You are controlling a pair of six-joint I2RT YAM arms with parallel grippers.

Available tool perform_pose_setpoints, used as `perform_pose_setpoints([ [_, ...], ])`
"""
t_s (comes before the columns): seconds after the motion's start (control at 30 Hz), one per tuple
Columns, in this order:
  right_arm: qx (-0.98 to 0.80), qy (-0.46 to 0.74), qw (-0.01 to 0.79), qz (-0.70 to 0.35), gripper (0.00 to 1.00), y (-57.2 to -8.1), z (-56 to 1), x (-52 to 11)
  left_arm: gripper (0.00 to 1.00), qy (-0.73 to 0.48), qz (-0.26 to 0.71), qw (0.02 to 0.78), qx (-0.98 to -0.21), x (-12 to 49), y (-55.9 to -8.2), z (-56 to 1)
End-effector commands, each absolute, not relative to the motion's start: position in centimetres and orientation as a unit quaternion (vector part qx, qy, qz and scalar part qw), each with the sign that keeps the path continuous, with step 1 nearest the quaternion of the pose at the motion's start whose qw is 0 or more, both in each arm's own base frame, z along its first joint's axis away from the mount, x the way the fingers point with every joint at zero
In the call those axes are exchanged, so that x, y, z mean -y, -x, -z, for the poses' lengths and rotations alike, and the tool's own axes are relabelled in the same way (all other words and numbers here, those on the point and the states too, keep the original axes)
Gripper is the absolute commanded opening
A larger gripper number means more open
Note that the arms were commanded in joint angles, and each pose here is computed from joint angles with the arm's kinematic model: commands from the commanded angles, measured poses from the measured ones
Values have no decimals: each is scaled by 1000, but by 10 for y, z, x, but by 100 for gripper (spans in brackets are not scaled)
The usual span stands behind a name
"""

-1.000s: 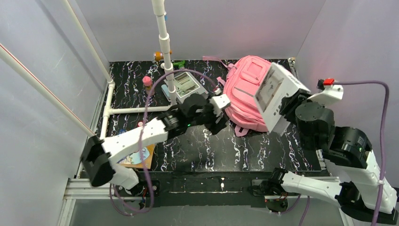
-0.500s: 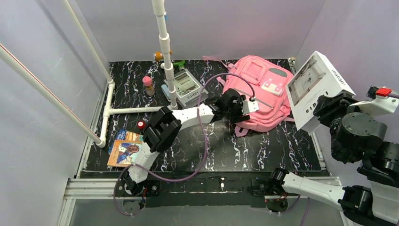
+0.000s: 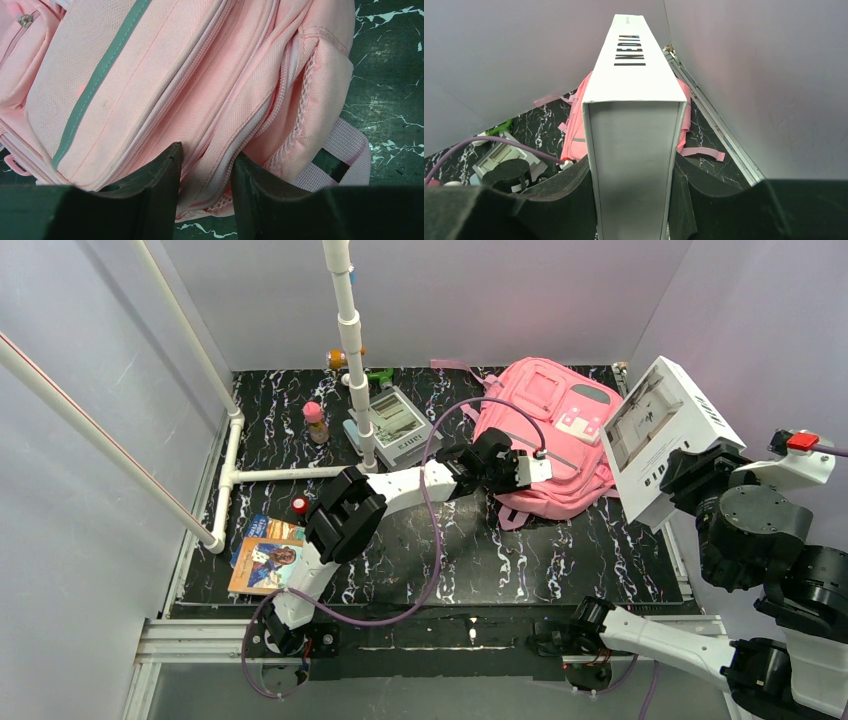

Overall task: Pack the student bag
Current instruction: Place the book in the student bag.

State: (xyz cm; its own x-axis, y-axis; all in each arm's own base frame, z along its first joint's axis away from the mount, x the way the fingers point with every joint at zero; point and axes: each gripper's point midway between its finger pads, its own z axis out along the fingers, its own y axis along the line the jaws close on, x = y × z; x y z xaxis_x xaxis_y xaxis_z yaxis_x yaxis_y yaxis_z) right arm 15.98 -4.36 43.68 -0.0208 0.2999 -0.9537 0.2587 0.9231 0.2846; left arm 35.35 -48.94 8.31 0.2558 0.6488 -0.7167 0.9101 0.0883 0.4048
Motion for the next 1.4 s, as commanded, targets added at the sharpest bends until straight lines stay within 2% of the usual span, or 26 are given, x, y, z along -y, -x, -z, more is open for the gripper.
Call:
perform_pose_setpoints([
  [0.0, -706, -208, 677, -31, 1, -165, -443, 35, 36, -643, 145, 488, -573, 490, -362, -142],
  [0.03, -706, -208, 676, -33, 1, -165, -443, 35, 37, -641, 149, 489, -572, 490, -360, -145],
  [0.13, -705, -212, 676, -36, 1, -163, -441, 38, 55, -638, 149, 491, -573, 489, -360, -149],
  [0.23, -704, -214, 676, -39, 1, -162, -440, 39, 57, -633, 148, 499, -574, 488, -361, -158],
  [0.3, -705, -213, 676, -39, 1, -162, -440, 39, 55, -625, 151, 504, -576, 489, -362, -164],
  [0.37, -704, -213, 676, -41, 1, -162, -441, 39, 47, -622, 138, 508, -580, 491, -370, -163],
  [0.5, -704, -211, 676, -43, 1, -162, -443, 38, 39, -623, 136, 501, -585, 492, -372, -153],
  [0.57, -704, -211, 676, -44, 1, -161, -443, 39, 40, -621, 151, 499, -585, 494, -366, -156],
  [0.7, -702, -214, 677, -48, 1, -161, -444, 40, 50, -617, 173, 504, -579, 493, -357, -173],
  [0.83, -703, -208, 678, -48, 1, -163, -445, 36, 52, -613, 163, 508, -583, 491, -361, -175],
  [1.07, -704, -207, 678, -51, 1, -163, -445, 35, 49, -603, 167, 512, -589, 493, -363, -178],
  [1.23, -704, -207, 678, -53, 1, -164, -444, 33, 39, -595, 154, 513, -599, 497, -373, -170],
  [1.37, -705, -205, 676, -53, 1, -164, -443, 33, 39, -583, 176, 518, -600, 499, -368, -183],
])
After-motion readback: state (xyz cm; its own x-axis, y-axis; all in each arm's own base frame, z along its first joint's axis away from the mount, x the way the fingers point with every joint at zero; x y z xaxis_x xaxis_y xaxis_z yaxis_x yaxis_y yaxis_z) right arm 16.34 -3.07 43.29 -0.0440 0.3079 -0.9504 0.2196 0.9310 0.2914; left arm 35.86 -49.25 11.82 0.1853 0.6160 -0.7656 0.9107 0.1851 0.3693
